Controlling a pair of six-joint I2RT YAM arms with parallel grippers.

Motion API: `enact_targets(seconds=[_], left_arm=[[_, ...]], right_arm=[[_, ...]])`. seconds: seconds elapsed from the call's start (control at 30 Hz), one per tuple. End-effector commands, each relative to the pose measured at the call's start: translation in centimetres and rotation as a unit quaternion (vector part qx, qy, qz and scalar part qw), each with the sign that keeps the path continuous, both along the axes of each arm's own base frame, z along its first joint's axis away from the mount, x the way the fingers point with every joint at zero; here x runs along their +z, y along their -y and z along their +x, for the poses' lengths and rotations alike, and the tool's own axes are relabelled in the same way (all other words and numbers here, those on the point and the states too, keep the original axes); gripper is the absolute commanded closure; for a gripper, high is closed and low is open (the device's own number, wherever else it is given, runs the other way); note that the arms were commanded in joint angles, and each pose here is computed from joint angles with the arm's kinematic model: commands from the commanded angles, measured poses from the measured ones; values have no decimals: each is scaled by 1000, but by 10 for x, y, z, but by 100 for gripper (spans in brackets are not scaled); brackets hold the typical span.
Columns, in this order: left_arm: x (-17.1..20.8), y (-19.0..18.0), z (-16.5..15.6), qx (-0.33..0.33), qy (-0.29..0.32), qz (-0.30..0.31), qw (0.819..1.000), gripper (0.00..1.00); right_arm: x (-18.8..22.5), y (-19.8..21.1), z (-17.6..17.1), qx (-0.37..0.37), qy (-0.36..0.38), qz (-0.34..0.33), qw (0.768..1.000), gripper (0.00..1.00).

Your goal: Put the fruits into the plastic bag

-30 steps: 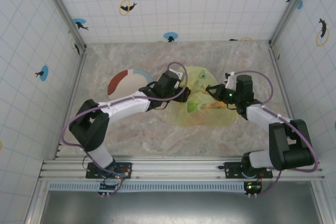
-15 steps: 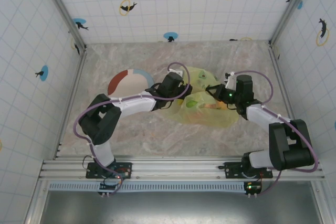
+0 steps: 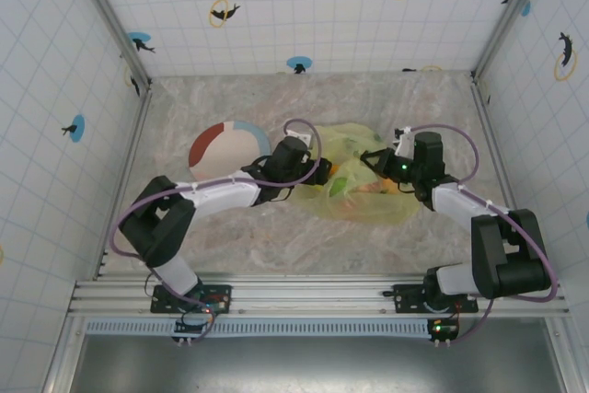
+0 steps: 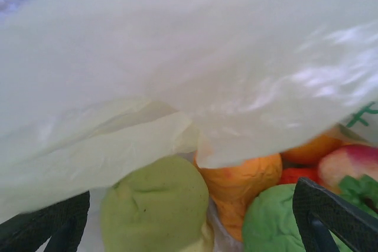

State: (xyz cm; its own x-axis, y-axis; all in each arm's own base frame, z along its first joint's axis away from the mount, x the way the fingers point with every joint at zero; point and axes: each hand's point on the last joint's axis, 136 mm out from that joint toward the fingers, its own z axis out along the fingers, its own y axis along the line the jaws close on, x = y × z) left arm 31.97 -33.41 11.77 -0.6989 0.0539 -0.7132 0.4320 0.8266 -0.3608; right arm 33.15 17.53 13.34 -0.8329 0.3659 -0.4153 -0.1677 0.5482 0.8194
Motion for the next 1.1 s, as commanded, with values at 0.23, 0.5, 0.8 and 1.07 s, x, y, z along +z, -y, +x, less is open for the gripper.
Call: enact_targets(seconds=[0.23, 0.5, 0.8, 1.07], left_arm=[[20, -23, -35, -48, 7, -7, 999, 9], [20, -65, -53, -26, -19, -57, 998, 10], [-19, -83, -45, 48, -97, -92, 990, 14], [-53, -75, -40, 56, -138, -79, 986, 26]], right_arm=[[-1, 1, -2, 3, 8, -1, 1000, 100], [-4, 0, -2, 2, 6, 1, 1000, 100], [-4, -1, -2, 4, 6, 2, 1000, 100], [-1, -1, -3, 3, 9, 0, 1000, 100]])
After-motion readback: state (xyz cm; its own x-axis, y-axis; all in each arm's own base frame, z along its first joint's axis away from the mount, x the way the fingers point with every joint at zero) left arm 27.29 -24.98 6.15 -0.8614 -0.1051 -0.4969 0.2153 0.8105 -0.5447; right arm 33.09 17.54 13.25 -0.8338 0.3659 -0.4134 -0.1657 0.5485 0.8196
